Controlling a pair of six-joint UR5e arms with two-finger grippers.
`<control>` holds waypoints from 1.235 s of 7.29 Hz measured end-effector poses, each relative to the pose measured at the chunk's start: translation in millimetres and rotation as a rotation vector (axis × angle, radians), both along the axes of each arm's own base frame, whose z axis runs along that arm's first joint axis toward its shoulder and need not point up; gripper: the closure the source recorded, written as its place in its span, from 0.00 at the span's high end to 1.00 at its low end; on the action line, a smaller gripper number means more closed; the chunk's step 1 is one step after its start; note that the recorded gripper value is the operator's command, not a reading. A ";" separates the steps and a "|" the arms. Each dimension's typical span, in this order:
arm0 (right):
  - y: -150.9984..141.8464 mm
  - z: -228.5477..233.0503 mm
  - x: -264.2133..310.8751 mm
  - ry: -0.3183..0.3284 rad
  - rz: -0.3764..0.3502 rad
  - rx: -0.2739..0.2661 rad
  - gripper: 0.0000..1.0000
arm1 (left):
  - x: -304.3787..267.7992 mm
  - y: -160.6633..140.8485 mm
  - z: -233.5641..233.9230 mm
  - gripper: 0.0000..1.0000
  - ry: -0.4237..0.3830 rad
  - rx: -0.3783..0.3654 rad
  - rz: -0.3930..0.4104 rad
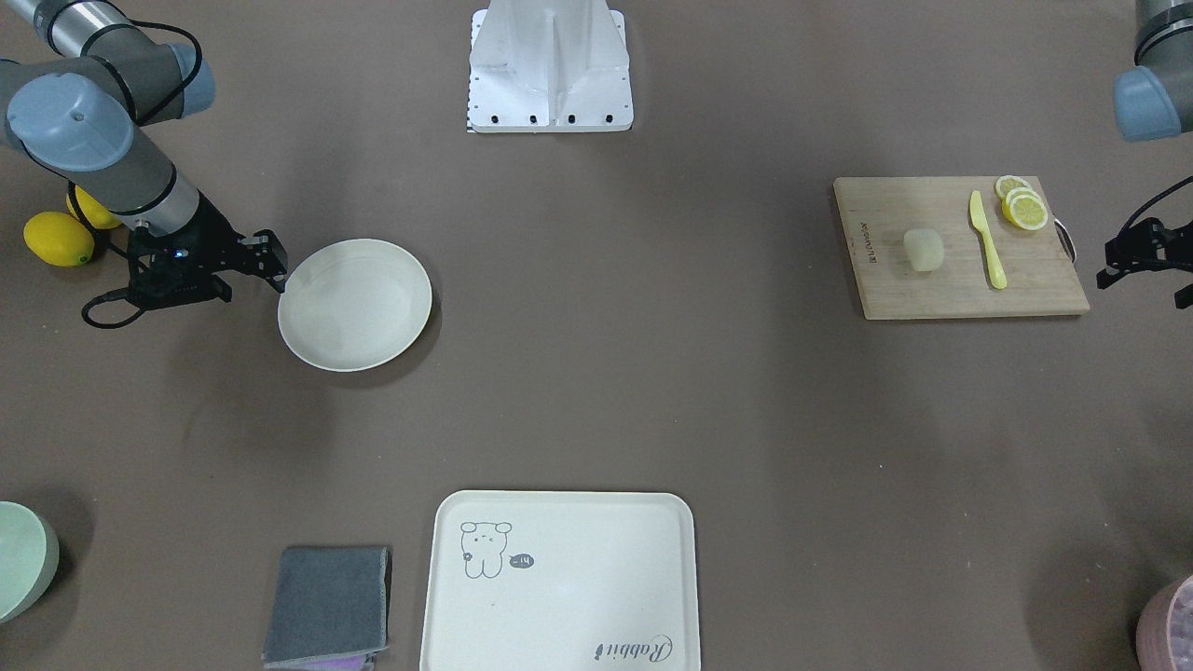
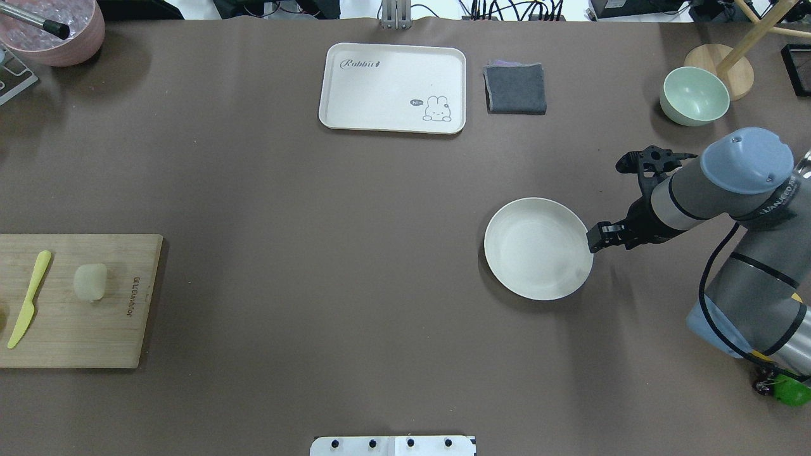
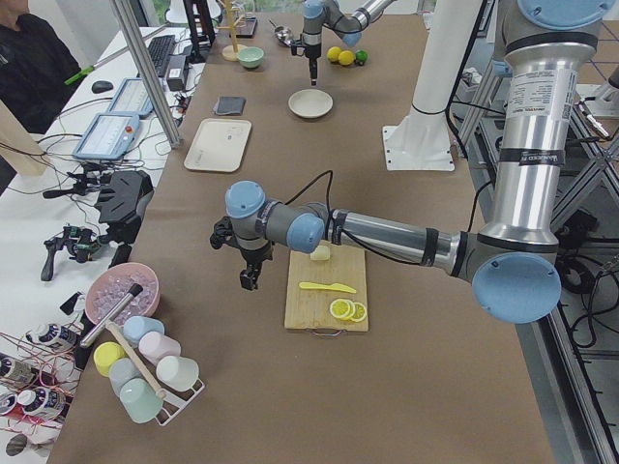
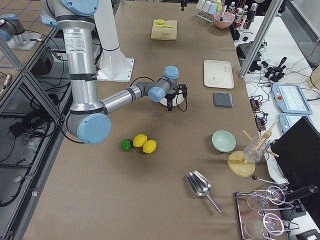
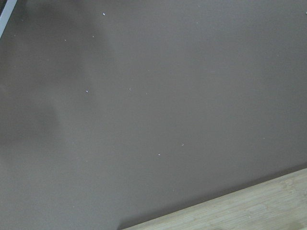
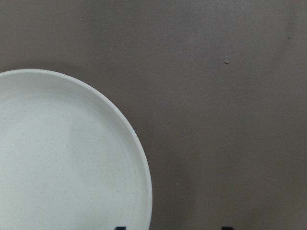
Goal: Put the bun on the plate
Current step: 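Move the right gripper to the white plate's rim and grip it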
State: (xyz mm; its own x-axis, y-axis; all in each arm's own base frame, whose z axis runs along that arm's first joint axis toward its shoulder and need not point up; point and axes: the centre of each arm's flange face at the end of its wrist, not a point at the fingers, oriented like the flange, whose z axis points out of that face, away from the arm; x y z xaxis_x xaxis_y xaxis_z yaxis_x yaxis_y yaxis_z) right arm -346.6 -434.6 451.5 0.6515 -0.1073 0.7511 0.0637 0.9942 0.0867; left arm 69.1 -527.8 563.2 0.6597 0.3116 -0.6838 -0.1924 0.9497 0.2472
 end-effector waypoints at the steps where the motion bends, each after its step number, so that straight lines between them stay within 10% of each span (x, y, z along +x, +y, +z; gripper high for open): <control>1: -2.8 0.3 -11.6 0.001 0.006 -0.014 0.62 | 0.1 0.0 -0.5 0.98 0.001 0.000 -0.001; 2: -6.6 4.1 -21.3 -0.001 0.010 -0.021 0.08 | 0.2 -0.4 -1.6 0.98 0.002 -0.002 -0.004; 9: -27.6 -46.8 -54.3 -0.107 0.071 -0.057 0.00 | 16.5 4.5 -38.2 0.98 0.059 -0.084 -0.100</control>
